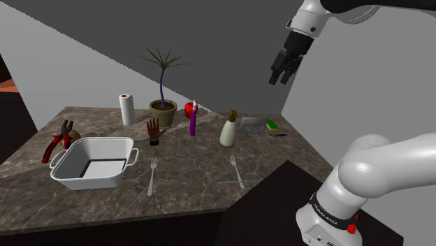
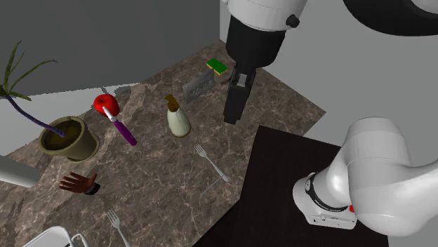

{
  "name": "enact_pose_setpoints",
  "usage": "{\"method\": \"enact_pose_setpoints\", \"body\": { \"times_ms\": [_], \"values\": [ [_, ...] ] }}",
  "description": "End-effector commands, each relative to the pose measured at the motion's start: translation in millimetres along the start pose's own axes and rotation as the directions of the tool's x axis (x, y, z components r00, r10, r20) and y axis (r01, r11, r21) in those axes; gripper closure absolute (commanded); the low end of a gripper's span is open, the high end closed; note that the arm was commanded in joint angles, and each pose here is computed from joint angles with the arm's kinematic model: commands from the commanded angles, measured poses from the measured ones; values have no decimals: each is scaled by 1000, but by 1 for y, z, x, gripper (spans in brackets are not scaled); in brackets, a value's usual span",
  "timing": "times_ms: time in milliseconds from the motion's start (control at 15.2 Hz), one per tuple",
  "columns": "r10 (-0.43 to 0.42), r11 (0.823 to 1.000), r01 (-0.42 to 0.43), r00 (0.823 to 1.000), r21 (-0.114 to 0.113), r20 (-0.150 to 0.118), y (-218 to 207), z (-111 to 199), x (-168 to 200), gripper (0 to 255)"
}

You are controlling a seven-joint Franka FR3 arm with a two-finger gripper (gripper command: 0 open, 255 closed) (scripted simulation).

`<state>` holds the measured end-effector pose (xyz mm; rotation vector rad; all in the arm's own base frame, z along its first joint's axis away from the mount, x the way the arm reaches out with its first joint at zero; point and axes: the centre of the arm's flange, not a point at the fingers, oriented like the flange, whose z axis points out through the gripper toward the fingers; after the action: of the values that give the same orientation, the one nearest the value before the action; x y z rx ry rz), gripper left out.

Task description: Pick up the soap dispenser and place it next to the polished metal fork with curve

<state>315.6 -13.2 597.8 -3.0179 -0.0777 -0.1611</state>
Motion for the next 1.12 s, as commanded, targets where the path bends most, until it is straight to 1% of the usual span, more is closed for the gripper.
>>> {"method": "enact_pose_setpoints", "body": {
  "times_ms": [0,1056],
  "values": [
    [0,1000,0,1000,0,0,0,0,0,0],
    [-69,997,71,995,-31,72,103,134,133,0]
  ]
}}
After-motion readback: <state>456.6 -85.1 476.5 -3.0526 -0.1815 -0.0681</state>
